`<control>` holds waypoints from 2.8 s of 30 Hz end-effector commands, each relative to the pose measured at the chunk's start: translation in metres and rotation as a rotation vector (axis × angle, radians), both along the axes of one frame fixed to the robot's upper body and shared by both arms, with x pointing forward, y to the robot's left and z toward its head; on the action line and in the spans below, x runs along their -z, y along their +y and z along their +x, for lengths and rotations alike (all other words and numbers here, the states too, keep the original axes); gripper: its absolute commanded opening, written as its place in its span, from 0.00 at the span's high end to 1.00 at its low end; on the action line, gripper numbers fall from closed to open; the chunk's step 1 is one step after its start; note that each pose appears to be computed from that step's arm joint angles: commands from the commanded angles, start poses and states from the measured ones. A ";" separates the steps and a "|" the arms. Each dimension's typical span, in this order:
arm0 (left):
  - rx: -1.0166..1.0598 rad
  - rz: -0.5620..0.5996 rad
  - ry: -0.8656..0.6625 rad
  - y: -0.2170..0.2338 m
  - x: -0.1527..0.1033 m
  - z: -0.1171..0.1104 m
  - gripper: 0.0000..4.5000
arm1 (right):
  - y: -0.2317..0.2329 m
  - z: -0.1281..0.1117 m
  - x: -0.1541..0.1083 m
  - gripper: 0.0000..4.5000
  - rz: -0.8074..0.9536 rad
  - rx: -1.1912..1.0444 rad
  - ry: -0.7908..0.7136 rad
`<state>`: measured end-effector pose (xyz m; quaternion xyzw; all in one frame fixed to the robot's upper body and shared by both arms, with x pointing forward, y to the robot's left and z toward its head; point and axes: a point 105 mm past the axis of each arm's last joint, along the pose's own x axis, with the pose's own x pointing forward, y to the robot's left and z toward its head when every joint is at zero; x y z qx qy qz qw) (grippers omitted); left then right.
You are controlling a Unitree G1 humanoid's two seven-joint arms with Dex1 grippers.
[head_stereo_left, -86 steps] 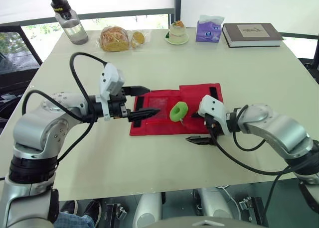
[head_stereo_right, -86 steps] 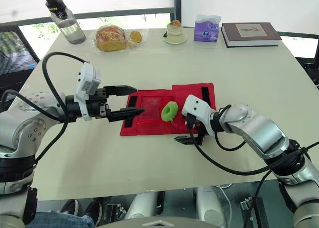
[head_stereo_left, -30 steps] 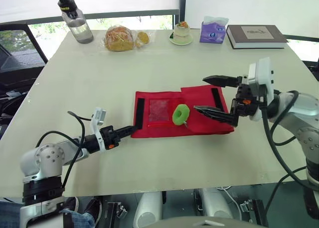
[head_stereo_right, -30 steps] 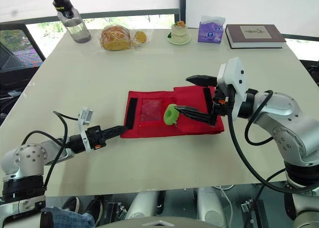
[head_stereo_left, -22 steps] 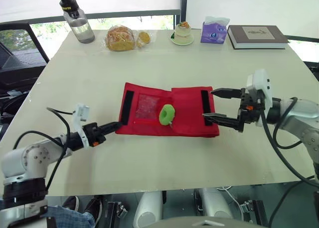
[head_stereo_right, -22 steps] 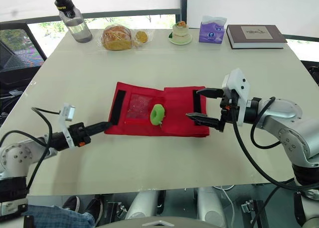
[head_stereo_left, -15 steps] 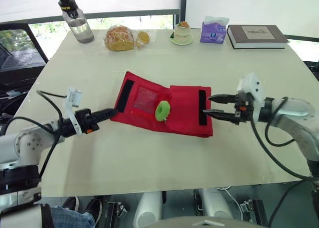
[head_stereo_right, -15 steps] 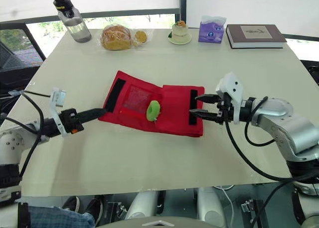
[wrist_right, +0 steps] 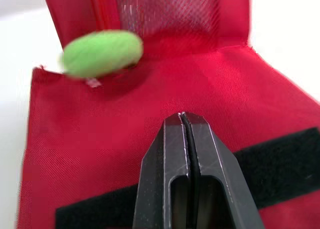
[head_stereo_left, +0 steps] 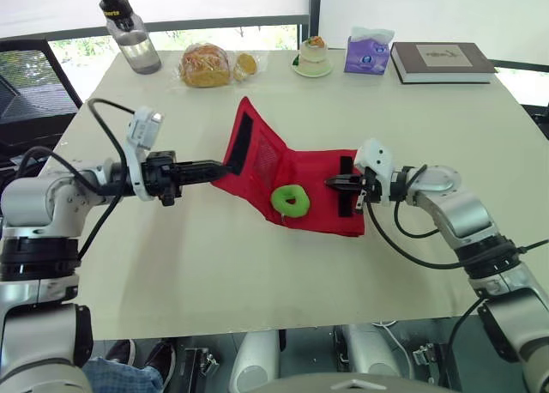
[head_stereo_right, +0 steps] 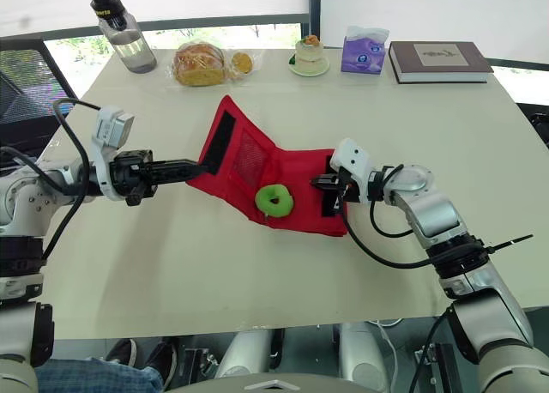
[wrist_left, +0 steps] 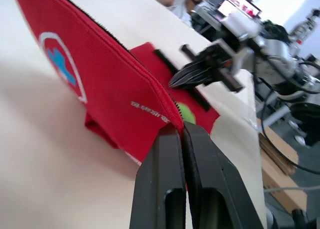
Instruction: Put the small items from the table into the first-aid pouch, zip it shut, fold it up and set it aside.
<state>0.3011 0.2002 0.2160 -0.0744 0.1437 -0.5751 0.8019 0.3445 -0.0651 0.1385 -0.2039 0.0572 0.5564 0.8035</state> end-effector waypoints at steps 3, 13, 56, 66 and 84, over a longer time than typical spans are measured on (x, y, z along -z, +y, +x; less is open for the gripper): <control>0.201 -0.044 -0.121 -0.041 -0.024 -0.006 1.00 | 0.014 -0.002 0.018 0.99 -0.037 -0.040 0.032; 0.404 -0.112 -0.136 -0.090 -0.032 -0.010 1.00 | 0.021 0.006 0.026 0.99 -0.031 -0.018 0.046; 0.358 0.018 0.025 -0.149 0.055 0.023 1.00 | -0.143 -0.074 -0.031 0.72 0.264 0.282 0.000; 0.391 0.000 0.022 -0.166 0.055 0.020 1.00 | -0.136 -0.079 -0.026 0.01 0.299 0.251 0.010; 0.414 -0.011 0.089 -0.178 0.075 0.012 0.01 | -0.141 -0.079 -0.015 0.00 0.233 0.264 0.013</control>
